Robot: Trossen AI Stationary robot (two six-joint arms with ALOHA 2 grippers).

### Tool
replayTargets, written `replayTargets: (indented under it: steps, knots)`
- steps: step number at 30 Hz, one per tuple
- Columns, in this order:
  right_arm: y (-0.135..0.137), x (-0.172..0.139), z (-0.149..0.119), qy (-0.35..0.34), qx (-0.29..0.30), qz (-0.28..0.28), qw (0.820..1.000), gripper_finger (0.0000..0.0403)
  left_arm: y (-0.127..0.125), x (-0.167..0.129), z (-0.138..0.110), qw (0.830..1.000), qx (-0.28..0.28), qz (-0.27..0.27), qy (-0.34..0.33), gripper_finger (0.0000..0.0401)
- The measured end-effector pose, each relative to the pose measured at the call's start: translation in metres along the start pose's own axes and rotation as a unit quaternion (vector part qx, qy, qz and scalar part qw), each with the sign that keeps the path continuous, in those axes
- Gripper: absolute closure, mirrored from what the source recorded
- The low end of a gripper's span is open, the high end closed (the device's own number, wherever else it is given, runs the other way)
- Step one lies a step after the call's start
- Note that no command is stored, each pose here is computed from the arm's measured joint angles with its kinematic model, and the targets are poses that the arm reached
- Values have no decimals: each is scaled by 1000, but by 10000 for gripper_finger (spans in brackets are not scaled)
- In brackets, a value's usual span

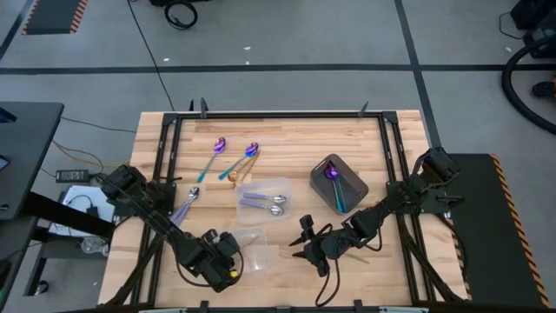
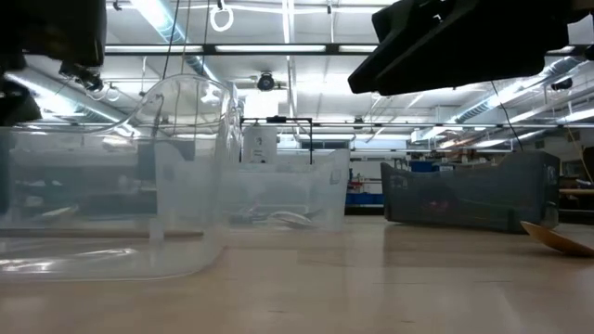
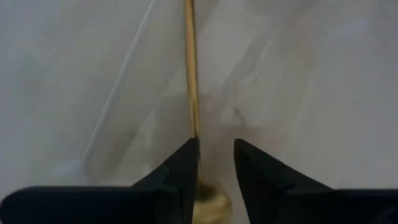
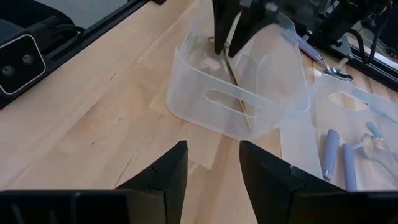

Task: Sort silverware by color (type)
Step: Put the blue spoon into the black transparent bin

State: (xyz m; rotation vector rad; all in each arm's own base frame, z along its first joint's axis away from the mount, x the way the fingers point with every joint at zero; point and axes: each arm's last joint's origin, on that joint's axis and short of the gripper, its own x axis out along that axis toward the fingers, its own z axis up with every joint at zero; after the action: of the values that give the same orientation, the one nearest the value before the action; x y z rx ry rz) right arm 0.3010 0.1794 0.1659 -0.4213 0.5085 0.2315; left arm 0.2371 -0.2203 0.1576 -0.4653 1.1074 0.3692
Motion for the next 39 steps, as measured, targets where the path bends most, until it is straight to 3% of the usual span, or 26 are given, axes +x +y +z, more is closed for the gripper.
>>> replayTargets:
  steps: [5,14,19,30,39]
  knots:
    - [0,0,0,-2,1,2,1000,247,4,-23,9,999,-3,-14,-29,286]
    - [1,1,1,-10,12,49,999,247,25,-56,32,992,-24,19,-126,285]
    - [-4,2,-2,2,49,45,998,247,36,-57,55,986,-23,41,-158,285]
    - [9,-2,-3,19,91,55,994,247,86,-48,84,973,-1,215,-90,285]
    - [24,-9,-3,21,87,50,995,247,126,-27,82,958,38,282,25,285]
